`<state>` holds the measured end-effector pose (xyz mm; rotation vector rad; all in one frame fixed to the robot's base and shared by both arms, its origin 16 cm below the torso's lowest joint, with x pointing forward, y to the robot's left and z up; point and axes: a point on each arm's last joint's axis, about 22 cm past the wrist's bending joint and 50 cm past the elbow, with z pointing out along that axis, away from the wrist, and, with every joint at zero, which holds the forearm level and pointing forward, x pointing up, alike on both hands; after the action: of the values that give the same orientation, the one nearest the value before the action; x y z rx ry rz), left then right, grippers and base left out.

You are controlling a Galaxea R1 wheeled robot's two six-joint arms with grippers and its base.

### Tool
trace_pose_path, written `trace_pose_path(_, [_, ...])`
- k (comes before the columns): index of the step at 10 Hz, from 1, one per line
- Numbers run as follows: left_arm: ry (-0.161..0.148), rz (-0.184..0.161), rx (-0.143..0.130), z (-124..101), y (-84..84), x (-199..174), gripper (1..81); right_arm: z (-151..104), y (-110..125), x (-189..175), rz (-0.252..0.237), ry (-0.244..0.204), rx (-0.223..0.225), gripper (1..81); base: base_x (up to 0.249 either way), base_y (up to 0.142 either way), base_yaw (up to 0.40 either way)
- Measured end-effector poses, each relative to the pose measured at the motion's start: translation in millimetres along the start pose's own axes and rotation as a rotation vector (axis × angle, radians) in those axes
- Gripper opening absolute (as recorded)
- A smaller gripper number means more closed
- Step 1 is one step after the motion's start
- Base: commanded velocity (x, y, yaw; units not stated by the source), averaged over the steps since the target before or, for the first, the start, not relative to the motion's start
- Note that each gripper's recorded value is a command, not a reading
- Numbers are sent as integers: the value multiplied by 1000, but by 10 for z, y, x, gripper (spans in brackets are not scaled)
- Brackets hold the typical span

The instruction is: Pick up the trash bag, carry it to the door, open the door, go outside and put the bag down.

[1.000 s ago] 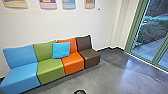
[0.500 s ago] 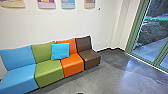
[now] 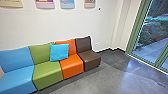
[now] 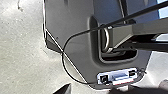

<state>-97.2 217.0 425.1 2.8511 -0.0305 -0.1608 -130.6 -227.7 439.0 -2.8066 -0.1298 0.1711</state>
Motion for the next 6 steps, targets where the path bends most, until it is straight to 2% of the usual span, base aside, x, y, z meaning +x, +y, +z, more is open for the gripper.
trace_pose_path(2, [-2, -1, 0, 0, 4, -13, 811, -5, 7, -22, 1, -3, -1, 811, 79, 0, 0])
trace_pose_path(6, [-5, -2, 0, -1, 4, -31, 811, -9, 10, -49, 1, -8, -2, 811, 0, 0, 0])
